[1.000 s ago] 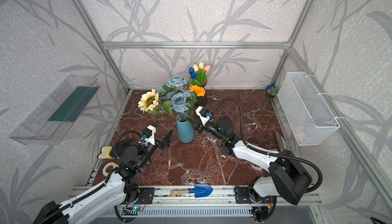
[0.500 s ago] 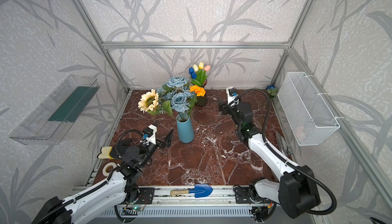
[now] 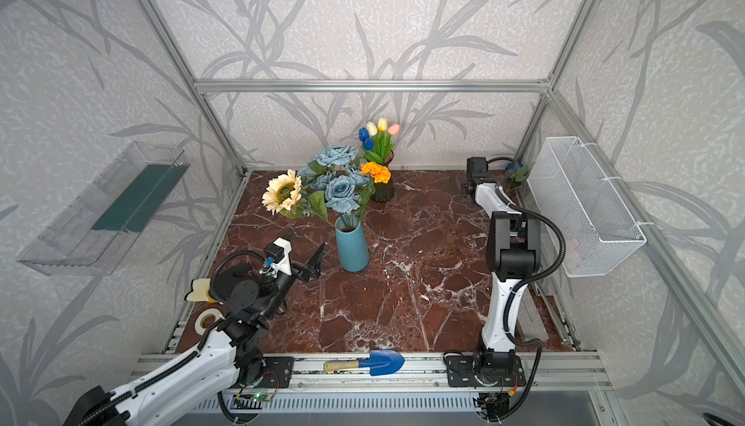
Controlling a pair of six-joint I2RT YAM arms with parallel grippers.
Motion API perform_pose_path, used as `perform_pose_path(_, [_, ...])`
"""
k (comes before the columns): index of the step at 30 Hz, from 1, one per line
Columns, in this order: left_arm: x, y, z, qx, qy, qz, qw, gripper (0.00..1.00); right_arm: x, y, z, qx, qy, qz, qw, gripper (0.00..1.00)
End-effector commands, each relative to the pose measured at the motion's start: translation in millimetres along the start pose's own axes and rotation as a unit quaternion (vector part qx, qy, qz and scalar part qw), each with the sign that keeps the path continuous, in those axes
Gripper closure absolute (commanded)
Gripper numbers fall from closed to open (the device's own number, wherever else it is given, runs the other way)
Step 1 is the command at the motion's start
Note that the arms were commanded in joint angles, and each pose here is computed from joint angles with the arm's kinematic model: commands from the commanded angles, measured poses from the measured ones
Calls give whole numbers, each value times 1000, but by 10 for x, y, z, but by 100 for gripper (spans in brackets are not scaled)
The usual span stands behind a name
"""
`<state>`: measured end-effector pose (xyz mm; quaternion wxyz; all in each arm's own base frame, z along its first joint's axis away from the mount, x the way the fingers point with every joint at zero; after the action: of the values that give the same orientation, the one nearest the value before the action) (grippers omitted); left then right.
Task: Arrange flowers in a vase
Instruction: Pick up the flower from the top-right of the table.
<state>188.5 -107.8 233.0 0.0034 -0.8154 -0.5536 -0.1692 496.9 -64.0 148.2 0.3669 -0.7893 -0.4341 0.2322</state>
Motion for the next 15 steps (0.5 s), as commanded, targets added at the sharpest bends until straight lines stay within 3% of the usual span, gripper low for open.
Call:
perform_pose_path(1, [11,-39,79,12,13,-11,1000,3,-189,44,-115,22,24,25,999,28])
perform_pose_path(7, [14,-57,87,10,10,-13,1000,3,-356,297,-185,38,40,42,998,29])
perform_pose_path(15, [23,-67,70,5,10,-13,1000,3,-489,598,-121,103,78,17,991,33])
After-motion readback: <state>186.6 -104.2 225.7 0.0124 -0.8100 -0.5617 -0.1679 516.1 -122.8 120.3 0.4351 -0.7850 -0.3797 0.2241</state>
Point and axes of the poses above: each gripper's point midway between its finger pads, its own y axis out along the fingers, its own x axis along the line the jaws close on, z = x × y, the point moved 8 cm from there along -y, back along the fingers, and after that the axes turned 14 degrees about y, right-handed, at the moved point
